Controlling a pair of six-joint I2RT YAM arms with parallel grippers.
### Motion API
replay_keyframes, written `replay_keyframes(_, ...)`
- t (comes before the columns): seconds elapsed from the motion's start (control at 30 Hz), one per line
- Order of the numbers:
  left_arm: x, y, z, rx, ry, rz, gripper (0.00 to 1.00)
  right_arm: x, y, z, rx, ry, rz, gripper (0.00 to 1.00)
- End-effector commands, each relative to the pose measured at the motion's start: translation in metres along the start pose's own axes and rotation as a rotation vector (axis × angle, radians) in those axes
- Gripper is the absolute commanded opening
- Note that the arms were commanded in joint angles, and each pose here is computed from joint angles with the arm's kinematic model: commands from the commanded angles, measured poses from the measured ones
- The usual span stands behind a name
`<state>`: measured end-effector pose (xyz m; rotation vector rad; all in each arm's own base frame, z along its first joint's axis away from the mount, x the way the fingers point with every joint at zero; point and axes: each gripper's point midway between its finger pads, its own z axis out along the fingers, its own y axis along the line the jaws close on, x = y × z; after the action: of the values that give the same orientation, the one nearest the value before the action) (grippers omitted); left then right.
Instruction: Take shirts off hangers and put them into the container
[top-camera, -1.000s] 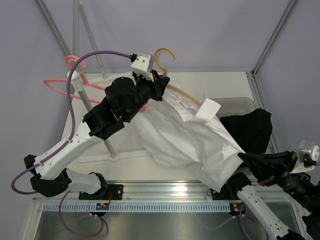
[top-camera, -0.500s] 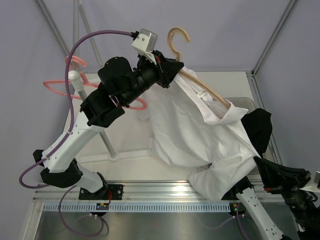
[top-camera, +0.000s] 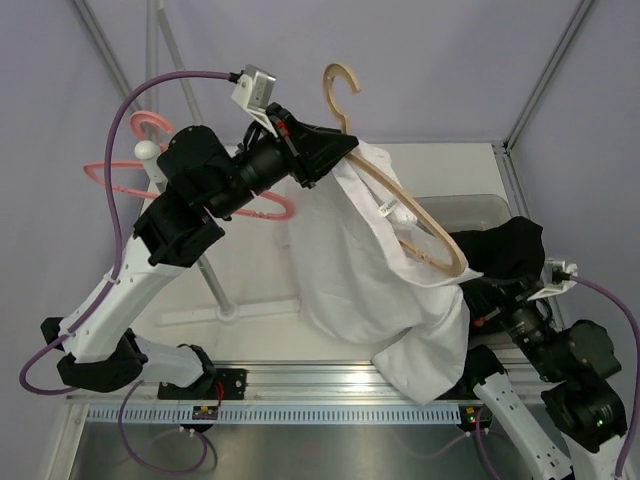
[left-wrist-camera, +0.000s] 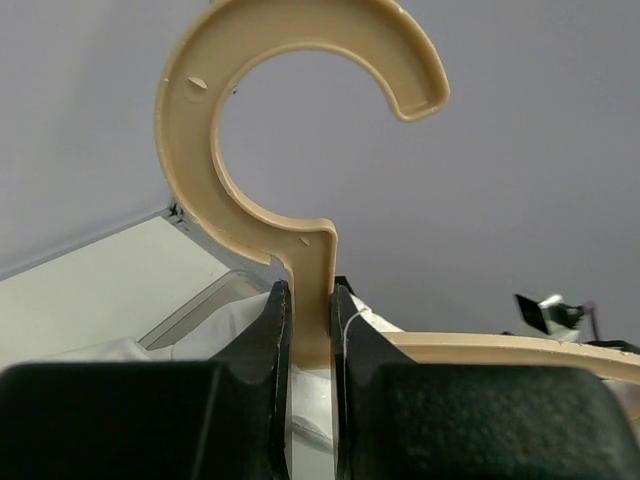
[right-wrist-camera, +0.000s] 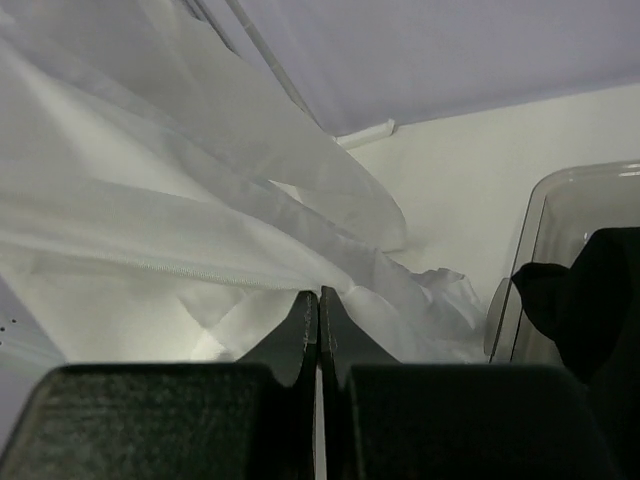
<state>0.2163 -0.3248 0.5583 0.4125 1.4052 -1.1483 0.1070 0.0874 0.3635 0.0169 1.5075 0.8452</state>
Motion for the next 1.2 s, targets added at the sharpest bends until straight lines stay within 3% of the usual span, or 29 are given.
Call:
replay_keyframes(0.0,-0.077,-0.056,-0.030,0.201,-0.207,-0.046,0.00,0.000,0.006,0.020,-0.037,-0.008,0.067,0.00)
replay_keyframes(0.17,-0.075,-0.077,-0.028,0.323,-0.186,-0.105,0.00,0.013,0.012,0.070,-0.083,0.071,0.097,0.00)
replay_keyframes(0.37,-0.045,-0.093,-0.032,0.436,-0.064,-0.164,0.00,-0.019,0.010,0.120,-0.032,0.017,0.029,0.00)
replay_keyframes(0.57,-0.012,-0.128,-0.066,0.699,0.091,-0.262,0.00,-0.040,0.002,0.178,0.046,0.029,-0.044,0.00)
replay_keyframes(0.6,0.013,-0.127,-0.070,0.733,0.173,-0.323,0.00,-0.037,-0.005,0.194,0.071,0.042,-0.068,0.00)
replay_keyframes(0.63,0.005,-0.135,-0.085,0.781,0.133,-0.309,0.00,-0.051,0.000,0.200,0.068,0.020,-0.085,0.00)
replay_keyframes(0.8,0.044,-0.116,-0.118,0.694,0.173,-0.280,0.00,-0.077,-0.009,0.237,0.154,0.023,-0.203,0.00)
replay_keyframes(0.93,0.102,-0.088,-0.137,0.597,0.268,-0.284,0.00,-0.113,0.021,0.246,0.073,-0.024,-0.248,0.00)
replay_keyframes(1.17,0.165,-0.055,-0.165,0.459,0.326,-0.278,0.00,-0.074,0.038,0.243,-0.064,0.075,-0.120,0.00)
